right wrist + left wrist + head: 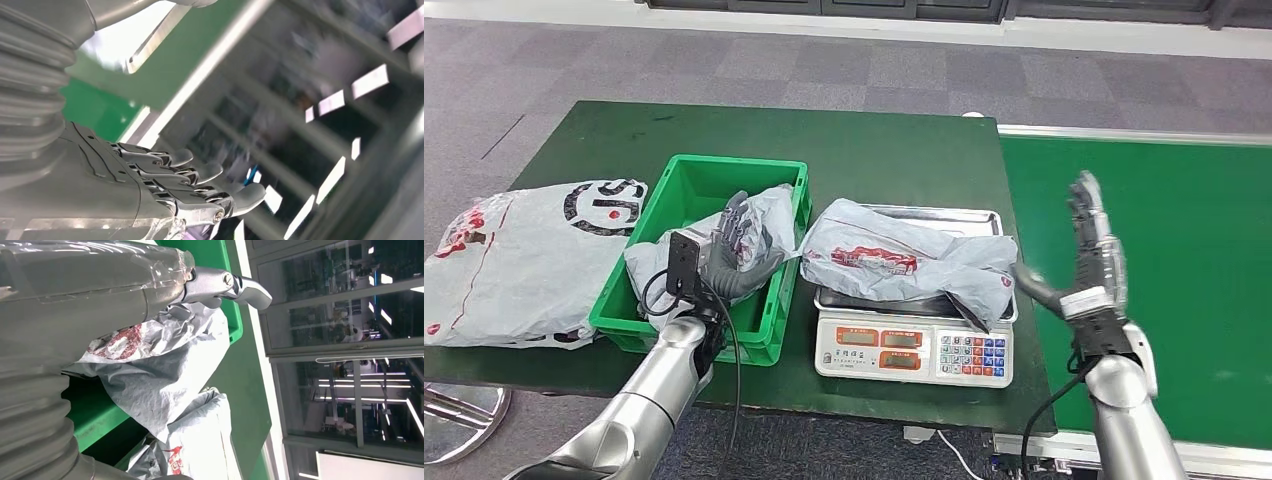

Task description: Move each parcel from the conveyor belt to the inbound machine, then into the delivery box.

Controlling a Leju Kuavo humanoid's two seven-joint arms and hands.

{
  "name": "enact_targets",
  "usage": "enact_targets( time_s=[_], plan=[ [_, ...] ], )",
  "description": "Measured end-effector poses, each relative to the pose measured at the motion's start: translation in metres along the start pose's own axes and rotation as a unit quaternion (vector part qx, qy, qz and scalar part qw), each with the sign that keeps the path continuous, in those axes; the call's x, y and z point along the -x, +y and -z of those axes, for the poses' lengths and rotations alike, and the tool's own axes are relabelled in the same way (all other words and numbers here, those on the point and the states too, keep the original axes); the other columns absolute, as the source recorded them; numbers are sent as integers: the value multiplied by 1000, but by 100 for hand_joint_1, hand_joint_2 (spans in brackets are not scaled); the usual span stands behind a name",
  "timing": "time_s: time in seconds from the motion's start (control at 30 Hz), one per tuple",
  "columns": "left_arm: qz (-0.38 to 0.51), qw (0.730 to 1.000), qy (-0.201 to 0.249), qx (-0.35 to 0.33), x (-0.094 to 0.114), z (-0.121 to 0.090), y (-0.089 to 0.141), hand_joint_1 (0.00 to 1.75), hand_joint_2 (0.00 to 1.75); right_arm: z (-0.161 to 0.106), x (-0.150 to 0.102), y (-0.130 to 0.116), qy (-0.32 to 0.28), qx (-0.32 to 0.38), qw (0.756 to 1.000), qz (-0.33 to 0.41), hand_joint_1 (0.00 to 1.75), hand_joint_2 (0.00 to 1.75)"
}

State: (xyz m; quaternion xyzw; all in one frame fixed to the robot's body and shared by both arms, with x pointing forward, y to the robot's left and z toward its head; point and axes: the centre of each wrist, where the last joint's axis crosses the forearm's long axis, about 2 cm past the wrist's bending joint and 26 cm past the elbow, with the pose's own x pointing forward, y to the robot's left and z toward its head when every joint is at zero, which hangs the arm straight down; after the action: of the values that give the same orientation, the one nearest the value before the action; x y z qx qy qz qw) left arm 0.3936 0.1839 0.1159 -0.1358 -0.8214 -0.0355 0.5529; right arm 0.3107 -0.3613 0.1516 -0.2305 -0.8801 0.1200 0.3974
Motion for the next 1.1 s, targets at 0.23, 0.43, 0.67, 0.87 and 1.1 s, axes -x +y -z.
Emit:
enact_targets(
  time_s=[0.23, 0.43, 0.67, 0.87, 1.1],
  plan=[
    [-7, 1000, -2, -5, 0, 0, -3, 0, 175, -11, 27, -29, 61, 158, 983, -66, 0, 175],
    [-4, 1000, -6, -13, -1, -1, -5, 0, 175, -26, 52, -15, 146, 166, 975, 1, 0, 175],
    [5, 998, -42, -41, -9, -6, -5, 0, 175, -47, 66, 22, 192, 124, 973, -27, 0, 175],
    [65, 986, -129, -78, -43, 8, -9, 0, 175, -38, 57, 45, 176, 125, 975, -57, 0, 175],
    [69, 979, -176, -75, -63, 14, -14, 0, 175, -35, 52, 57, 165, 104, 980, -51, 0, 175]
  ],
)
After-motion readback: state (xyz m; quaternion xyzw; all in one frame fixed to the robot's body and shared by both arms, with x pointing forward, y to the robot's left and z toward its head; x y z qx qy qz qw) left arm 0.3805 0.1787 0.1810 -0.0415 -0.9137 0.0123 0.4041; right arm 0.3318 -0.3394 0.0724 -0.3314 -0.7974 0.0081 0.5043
